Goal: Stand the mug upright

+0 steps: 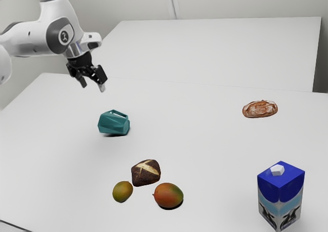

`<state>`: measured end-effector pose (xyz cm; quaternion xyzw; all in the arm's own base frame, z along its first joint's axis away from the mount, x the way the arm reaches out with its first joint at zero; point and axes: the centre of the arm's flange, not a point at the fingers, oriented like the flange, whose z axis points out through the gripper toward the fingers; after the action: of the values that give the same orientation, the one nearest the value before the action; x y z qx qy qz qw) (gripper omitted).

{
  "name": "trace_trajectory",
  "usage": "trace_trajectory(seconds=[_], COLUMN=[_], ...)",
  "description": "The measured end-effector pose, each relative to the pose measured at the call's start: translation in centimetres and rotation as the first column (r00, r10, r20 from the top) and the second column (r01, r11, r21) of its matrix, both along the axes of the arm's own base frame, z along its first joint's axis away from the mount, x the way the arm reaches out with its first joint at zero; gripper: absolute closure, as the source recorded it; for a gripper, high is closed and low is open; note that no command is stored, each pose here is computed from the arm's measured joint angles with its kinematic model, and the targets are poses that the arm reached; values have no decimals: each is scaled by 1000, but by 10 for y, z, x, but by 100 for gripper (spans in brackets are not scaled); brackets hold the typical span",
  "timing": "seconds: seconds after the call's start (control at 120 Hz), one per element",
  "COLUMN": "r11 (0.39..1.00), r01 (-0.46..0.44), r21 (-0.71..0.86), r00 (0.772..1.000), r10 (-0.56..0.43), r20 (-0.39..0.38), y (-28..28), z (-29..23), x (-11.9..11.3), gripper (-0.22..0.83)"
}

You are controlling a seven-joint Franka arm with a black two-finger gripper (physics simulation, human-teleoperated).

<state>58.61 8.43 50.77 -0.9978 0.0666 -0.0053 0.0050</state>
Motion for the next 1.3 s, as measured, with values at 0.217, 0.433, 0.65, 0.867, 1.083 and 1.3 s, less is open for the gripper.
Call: trace_trajectory(seconds=[0.217, 0.433, 0.65, 0.867, 1.083, 1.3], r11=[995, 947, 886, 798, 714, 668], r01=[-89, -181, -163, -139, -125, -110], r21=[-52, -264, -434, -586, -688, -736], r00=[996, 982, 979, 984, 989, 992], r10=[89, 158, 90, 45, 34, 31], r20=[-16, -107, -183, -173, -145, -120], y=[51, 112, 129, 132, 128, 122], z=[-15, -86, -151, -183, -203, -209], x=[-6, 0, 15, 22, 23, 24], gripper=[0, 0, 0, 0, 0, 22])
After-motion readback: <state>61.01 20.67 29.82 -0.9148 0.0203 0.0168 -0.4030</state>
